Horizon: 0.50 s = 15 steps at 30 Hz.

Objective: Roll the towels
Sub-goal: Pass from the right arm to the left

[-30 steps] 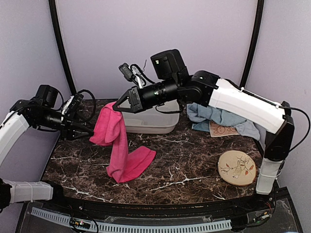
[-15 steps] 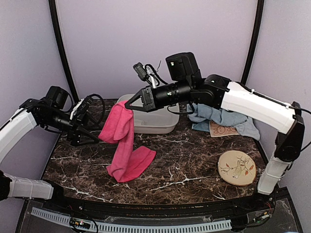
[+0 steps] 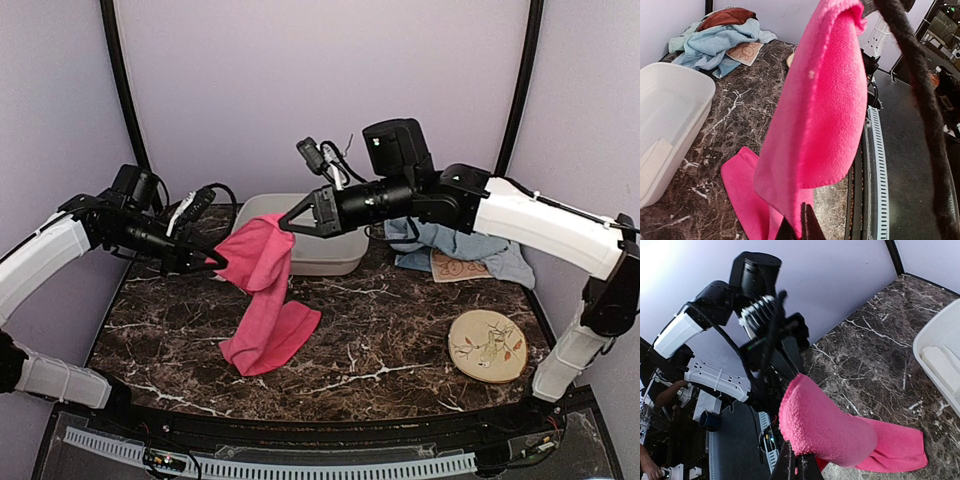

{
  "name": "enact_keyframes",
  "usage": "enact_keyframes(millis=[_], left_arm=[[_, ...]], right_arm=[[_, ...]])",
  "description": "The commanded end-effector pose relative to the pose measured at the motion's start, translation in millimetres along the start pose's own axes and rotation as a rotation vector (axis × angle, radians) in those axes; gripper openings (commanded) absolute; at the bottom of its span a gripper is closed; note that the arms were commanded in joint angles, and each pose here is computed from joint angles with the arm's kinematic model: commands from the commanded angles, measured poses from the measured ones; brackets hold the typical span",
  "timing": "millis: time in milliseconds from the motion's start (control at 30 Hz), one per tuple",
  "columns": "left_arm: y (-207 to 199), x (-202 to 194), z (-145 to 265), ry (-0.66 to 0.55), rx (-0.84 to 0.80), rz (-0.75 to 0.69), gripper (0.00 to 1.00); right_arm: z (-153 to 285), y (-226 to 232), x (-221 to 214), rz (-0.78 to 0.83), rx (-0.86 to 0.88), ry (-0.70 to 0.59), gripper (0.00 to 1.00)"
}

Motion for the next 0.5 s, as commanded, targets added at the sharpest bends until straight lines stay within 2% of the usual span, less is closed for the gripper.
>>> enact_keyframes(millis=[0, 133, 167, 200, 267, 400, 467], left_arm=[[-6, 27, 17, 0.010, 0.076, -0.137, 0.00], [-11, 46, 16, 0.062, 0.072, -0.227, 0.00], [-13, 50, 11, 0.080, 0.057, -0.245, 0.00], [-16, 54, 5, 0.094, 0.037, -0.263, 0.00], [-19, 62, -11, 0.119, -0.010, -0.291, 0.00], [-26, 77, -48, 0.169, -0.116, -0.339, 0.00], [-26, 85, -60, 0.171, -0.153, -0.345, 0.00]], right_arm=[[54, -7, 0, 0.041, -0.121, -0.069, 0.00], [93, -52, -22, 0.054, -0.501, 0.006, 0.00], [100, -57, -28, 0.066, -0.576, 0.040, 0.07], [107, -60, -32, 0.068, -0.629, 0.057, 0.18], [114, -54, -32, 0.079, -0.625, 0.046, 0.33], [113, -20, -23, 0.158, -0.419, -0.030, 0.62], [104, -6, -24, 0.221, -0.348, -0.033, 0.72]])
Point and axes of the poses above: each gripper's point midway between its finger pads, its own z axis back along the fingers, its own y axis along the line the jaws close on, x = y × z, the point moved 8 cm from there along z, back along the fingers, and after that the axes turned 8 degrees about -z, right-handed, at the moved point
